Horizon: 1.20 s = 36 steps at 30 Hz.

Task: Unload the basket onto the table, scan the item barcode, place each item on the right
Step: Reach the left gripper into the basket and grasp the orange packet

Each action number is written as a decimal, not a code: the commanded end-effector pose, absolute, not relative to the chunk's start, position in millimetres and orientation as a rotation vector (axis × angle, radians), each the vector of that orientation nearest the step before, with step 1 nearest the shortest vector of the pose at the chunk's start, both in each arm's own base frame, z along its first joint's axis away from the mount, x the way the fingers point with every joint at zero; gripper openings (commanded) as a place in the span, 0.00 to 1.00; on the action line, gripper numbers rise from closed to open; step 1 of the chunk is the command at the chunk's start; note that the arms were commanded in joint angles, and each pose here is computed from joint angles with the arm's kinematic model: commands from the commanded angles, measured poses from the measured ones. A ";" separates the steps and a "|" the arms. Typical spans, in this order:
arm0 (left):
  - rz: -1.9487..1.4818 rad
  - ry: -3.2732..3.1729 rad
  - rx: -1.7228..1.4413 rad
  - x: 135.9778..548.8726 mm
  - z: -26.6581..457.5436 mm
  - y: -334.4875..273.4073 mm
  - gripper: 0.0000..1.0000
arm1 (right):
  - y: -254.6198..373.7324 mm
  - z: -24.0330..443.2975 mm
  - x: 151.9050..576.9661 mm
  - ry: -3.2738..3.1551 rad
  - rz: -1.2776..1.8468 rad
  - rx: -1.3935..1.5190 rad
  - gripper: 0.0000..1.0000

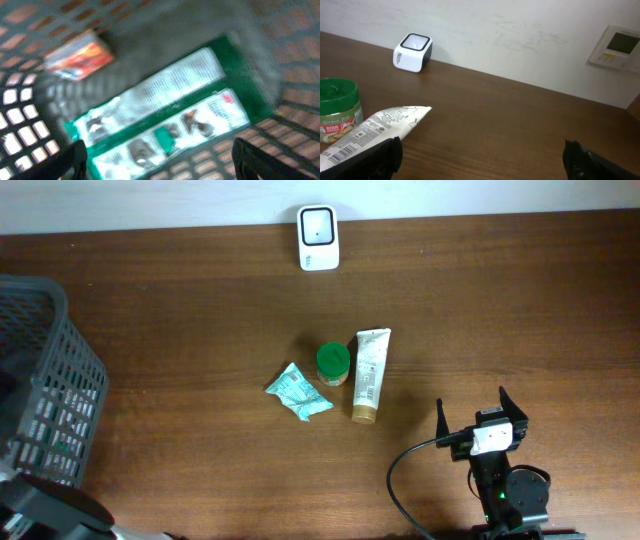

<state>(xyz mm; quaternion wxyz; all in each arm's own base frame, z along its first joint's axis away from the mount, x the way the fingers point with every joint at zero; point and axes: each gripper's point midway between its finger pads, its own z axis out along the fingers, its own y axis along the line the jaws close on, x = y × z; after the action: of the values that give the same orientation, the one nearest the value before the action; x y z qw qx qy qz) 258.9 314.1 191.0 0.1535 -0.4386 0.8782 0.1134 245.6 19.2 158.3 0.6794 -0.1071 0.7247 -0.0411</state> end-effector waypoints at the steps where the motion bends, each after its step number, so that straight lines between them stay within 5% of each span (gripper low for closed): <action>1: 0.530 2.556 -1.301 228.3 146.7 338.1 0.89 | 20.0 156.2 245.4 1.631 -0.080 -0.235 0.98; 7: 0.686 2.631 -0.949 235.6 111.1 365.0 0.84 | 20.0 156.2 245.4 1.631 -0.081 -0.235 0.98; 20: 0.752 2.677 -0.978 215.2 41.5 415.3 0.74 | 20.0 156.2 245.4 1.631 -0.080 -0.235 0.98; 28: 0.901 2.601 -0.988 215.4 53.0 437.0 0.75 | 20.0 156.2 245.4 1.631 -0.080 -0.235 0.98; 30: 0.902 2.595 -0.987 216.2 53.3 437.9 0.54 | 20.0 156.2 245.4 1.631 -0.081 -0.235 0.98; 32: 0.891 2.615 -0.989 215.4 45.2 436.7 0.24 | 20.0 156.2 245.4 1.631 -0.081 -0.235 0.98; 33: 0.883 2.630 -0.991 214.2 41.2 435.2 0.00 | 20.0 156.2 245.4 1.631 -0.080 -0.235 0.98; 36: 0.881 2.657 -0.997 210.2 39.1 431.3 0.00 | 20.0 156.2 245.4 1.631 -0.081 -0.235 0.98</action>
<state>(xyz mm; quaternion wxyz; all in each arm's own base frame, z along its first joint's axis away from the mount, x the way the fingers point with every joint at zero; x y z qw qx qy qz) 218.5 435.3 56.4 0.1122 -0.3336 0.8850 0.3048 245.6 19.2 158.3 0.6794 -0.1071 0.7247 -0.0411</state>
